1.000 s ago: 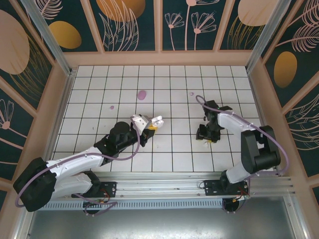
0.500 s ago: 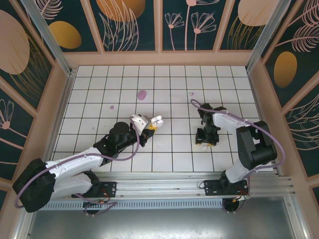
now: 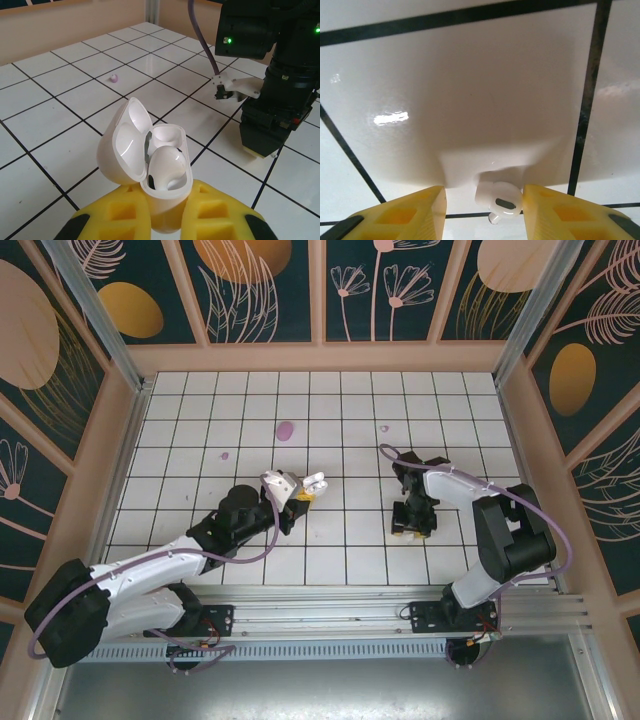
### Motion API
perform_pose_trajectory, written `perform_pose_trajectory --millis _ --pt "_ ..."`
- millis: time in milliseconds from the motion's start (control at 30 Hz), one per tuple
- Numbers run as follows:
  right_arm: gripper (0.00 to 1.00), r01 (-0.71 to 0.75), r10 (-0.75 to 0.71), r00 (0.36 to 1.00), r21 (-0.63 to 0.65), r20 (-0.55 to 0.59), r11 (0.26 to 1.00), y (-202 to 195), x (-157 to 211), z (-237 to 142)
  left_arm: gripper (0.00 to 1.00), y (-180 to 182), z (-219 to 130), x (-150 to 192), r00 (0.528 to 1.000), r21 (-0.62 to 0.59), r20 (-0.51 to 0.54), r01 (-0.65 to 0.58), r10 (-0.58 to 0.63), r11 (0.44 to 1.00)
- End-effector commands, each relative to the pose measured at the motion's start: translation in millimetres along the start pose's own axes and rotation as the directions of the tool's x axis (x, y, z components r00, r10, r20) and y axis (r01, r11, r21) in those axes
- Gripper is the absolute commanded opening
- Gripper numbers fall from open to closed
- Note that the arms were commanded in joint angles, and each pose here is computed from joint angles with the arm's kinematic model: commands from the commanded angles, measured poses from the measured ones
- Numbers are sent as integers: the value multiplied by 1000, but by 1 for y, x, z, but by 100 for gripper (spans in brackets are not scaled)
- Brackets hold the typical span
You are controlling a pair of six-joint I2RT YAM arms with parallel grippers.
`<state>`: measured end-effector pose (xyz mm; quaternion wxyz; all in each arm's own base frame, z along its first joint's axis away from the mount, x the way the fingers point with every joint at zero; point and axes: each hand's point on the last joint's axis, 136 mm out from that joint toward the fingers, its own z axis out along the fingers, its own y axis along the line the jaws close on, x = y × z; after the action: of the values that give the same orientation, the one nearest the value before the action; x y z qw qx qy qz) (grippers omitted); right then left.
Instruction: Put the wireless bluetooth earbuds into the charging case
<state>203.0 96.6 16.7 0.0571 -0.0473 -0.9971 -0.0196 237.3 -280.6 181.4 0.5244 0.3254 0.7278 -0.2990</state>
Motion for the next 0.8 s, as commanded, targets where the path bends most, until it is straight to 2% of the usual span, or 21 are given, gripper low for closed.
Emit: perform_pose_trajectory --millis 0,233,433,767 --pt "42 -17 17 1000 9 -21 1000 -3 12 -1 1 0 -5 -10 999 -10 34 -21 22 1000" --pt "33 -23 23 1000 2 -4 1000 -1 7 0 1 -1 -7 -9 999 -6 33 -21 21 1000" --pt "30 -24 24 999 21 21 999 -1 -1 -1 1 -2 -6 -9 999 4 32 -21 21 1000" --pt "27 35 -37 995 22 96 999 21 -29 -15 2 -2 -6 -10 999 2 29 -24 24 1000"
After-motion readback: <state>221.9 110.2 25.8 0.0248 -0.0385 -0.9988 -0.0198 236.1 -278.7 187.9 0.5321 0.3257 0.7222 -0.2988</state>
